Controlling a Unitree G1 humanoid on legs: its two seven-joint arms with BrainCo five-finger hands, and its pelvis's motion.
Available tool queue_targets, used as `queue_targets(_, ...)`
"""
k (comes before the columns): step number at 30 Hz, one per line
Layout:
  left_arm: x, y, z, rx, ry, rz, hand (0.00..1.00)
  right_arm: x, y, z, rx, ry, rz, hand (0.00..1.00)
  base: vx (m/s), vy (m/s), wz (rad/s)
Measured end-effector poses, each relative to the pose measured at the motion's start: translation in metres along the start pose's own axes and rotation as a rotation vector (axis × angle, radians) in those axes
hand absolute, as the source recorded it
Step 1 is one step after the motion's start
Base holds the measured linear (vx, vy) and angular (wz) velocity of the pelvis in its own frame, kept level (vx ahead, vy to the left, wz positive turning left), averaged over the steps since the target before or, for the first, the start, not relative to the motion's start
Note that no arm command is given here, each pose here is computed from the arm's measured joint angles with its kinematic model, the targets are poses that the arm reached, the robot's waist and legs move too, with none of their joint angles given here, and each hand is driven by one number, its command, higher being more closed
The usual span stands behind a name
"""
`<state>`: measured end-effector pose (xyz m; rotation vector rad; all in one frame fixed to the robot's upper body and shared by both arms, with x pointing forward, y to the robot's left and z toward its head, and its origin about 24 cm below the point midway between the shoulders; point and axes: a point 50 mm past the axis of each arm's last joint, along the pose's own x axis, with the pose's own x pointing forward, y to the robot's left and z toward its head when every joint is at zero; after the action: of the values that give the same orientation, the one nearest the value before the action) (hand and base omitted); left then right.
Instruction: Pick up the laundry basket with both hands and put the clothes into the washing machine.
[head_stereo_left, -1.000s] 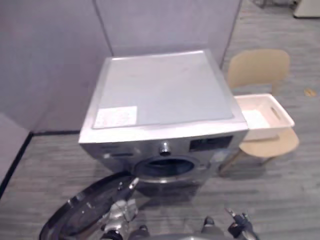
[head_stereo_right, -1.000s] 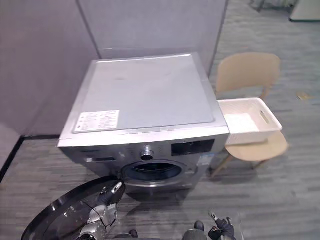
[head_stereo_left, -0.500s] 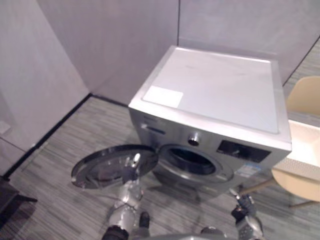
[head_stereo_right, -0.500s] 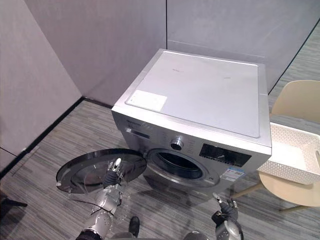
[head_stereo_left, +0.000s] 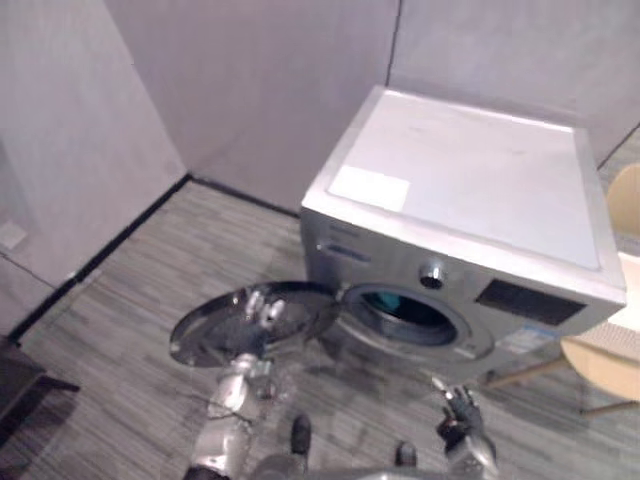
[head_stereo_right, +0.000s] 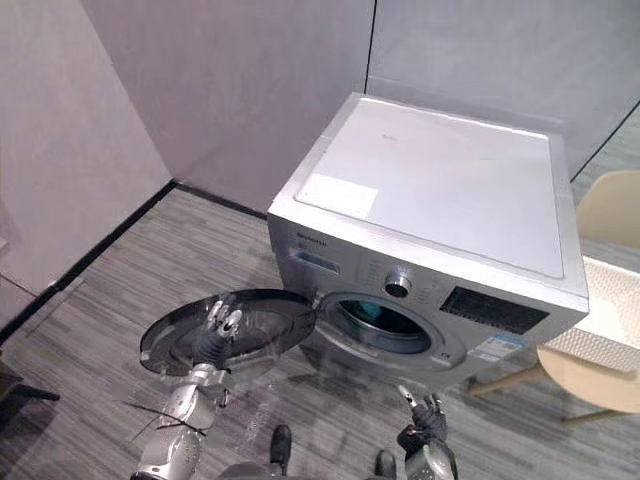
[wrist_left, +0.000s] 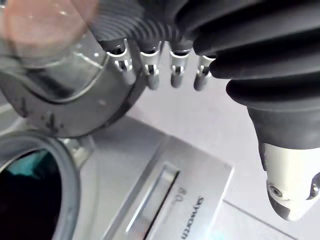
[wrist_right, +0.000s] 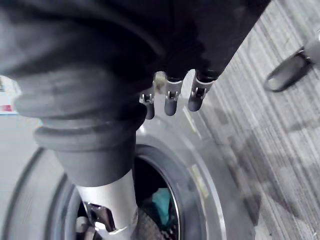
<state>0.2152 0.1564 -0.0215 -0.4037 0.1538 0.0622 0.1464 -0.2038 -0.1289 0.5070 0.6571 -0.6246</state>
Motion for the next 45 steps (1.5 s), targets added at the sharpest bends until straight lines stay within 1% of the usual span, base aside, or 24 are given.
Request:
queue_targets(2, -0.002, 0.003, -0.001, 0.012, 0.001, 0.017, 0.00, 0.000, -0.002, 0.001, -0.014, -0.004, 0.002, 0.00, 0.11, -0.011, -0.18)
queue_targets(6, 0.006, -0.006, 0.001, 0.004, -0.014, 0.009, 0.00, 0.001, 0.015, 0.006, -0.086, -0.026, 0.079, 0.00, 0.04, 0.003, -0.30)
queue_targets(9, 0.010, -0.013, 0.001, -0.012, -0.018, -0.005, 0.00, 0.004, 0.023, 0.012, -0.103, -0.042, 0.105, 0.00, -0.06, -0.050, 0.10)
queue_targets(12, 0.005, -0.017, -0.008, -0.050, 0.004, 0.005, 0.00, 0.008, 0.028, 0.021, -0.170, -0.068, 0.138, 0.00, -0.09, -0.073, 0.19)
queue_targets(16, -0.005, -0.013, -0.014, -0.053, 0.026, 0.022, 0.00, 0.009, 0.028, 0.023, -0.216, -0.075, 0.154, 0.00, -0.05, -0.066, 0.35)
queue_targets(21, 0.000, -0.028, 0.014, -0.056, -0.091, -0.071, 0.00, 0.007, 0.024, 0.019, -0.215, -0.063, 0.143, 0.00, -0.04, -0.045, 0.33)
queue_targets(24, 0.001, -0.038, 0.019, -0.082, -0.120, -0.091, 0.00, 0.007, 0.021, 0.019, -0.229, -0.058, 0.140, 0.00, 0.08, -0.049, 0.23)
queue_targets(29, 0.004, -0.053, 0.029, -0.098, -0.160, -0.139, 0.00, 0.009, 0.033, 0.024, -0.233, -0.074, 0.173, 0.00, 0.06, -0.066, 0.32)
queue_targets(31, 0.002, -0.061, 0.045, -0.111, -0.230, -0.172, 0.00, 0.009, 0.046, 0.024, -0.242, -0.081, 0.210, 0.00, 0.00, -0.029, 0.08)
queue_targets(34, -0.001, -0.064, 0.063, -0.124, -0.319, -0.192, 0.00, 0.008, 0.055, 0.023, -0.270, -0.082, 0.246, 0.00, -0.04, -0.011, -0.01)
queue_targets(37, -0.004, -0.058, 0.069, -0.125, -0.351, -0.154, 0.00, 0.006, 0.056, 0.015, -0.297, -0.061, 0.263, 0.00, -0.06, 0.018, -0.12)
queue_targets(40, -0.008, -0.047, 0.068, -0.087, -0.362, -0.092, 0.00, 0.004, 0.053, 0.011, -0.297, -0.048, 0.255, 0.00, -0.09, 0.025, -0.06)
queue_targets(43, -0.009, -0.026, 0.076, 0.016, -0.401, 0.014, 0.00, 0.004, 0.049, 0.009, -0.297, -0.041, 0.247, 0.00, -0.05, 0.022, -0.09)
queue_targets(45, -0.005, -0.001, 0.089, 0.131, -0.443, 0.119, 0.00, 0.005, 0.044, 0.008, -0.298, -0.027, 0.243, 0.00, -0.05, 0.013, -0.12)
